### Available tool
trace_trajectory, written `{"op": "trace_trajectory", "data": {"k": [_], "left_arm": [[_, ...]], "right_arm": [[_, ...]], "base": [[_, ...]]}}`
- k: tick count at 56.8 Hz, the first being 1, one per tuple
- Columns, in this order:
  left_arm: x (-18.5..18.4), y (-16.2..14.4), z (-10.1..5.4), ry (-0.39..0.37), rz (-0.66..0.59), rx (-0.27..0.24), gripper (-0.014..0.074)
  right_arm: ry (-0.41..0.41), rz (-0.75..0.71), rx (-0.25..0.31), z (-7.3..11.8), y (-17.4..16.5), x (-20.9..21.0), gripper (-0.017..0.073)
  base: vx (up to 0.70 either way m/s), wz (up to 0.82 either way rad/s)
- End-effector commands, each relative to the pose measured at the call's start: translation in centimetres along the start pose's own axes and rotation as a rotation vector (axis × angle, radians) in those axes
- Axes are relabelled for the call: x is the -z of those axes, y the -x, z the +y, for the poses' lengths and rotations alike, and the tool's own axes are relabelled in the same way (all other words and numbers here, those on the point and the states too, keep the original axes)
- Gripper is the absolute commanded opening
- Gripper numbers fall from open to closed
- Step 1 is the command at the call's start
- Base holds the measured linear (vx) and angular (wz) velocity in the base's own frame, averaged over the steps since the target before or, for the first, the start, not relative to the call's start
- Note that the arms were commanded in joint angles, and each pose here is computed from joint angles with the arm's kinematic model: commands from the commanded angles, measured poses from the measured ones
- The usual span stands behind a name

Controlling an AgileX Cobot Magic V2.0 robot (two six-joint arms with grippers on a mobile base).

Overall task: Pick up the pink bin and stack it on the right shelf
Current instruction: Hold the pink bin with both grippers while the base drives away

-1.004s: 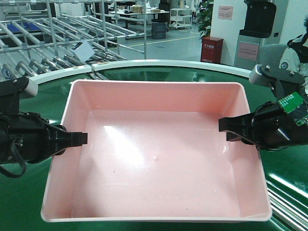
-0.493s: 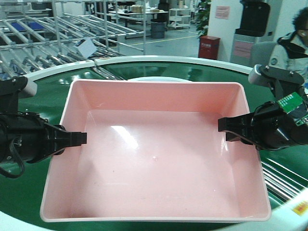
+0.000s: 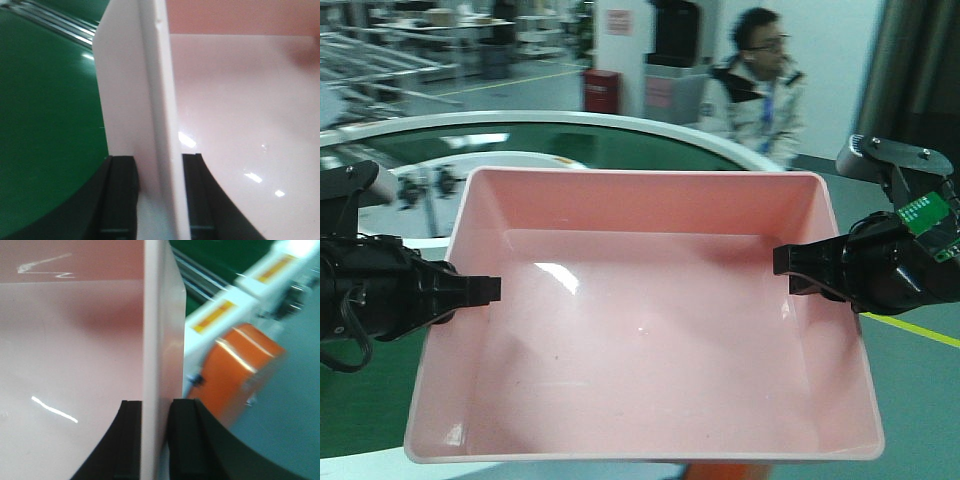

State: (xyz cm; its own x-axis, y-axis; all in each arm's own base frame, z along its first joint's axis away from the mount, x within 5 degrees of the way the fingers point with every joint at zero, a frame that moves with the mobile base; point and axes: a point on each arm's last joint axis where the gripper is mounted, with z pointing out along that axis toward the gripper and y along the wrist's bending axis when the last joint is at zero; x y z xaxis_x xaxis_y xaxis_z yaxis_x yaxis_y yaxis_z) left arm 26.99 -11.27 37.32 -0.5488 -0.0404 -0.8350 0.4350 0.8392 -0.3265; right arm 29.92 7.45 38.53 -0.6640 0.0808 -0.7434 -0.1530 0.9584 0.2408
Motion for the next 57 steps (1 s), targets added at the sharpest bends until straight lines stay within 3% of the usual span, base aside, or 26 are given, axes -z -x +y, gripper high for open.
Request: {"op": "trace_trajectory", "data": {"k": [1,30,57], "left_arm": [[1.75,1.55,-1.97,-0.085,-0.084,0.05,-0.0001],[1.75,1.55,-1.97,-0.085,-0.084,0.05,-0.0001],[1.75,1.55,-1.97,-0.085,-0.084,0.05,-0.0001]], "right_arm": [[0.073,-0.15,-0.034,1.14,1.78,2.15,-0.0008],[0.073,-0.15,-0.034,1.14,1.78,2.15,-0.0008],[0.073,-0.15,-0.034,1.14,1.78,2.15,-0.0008]], "base": [[-0.17,-0.79],[-0.1,-0.77],[0.09,-0.57]]}}
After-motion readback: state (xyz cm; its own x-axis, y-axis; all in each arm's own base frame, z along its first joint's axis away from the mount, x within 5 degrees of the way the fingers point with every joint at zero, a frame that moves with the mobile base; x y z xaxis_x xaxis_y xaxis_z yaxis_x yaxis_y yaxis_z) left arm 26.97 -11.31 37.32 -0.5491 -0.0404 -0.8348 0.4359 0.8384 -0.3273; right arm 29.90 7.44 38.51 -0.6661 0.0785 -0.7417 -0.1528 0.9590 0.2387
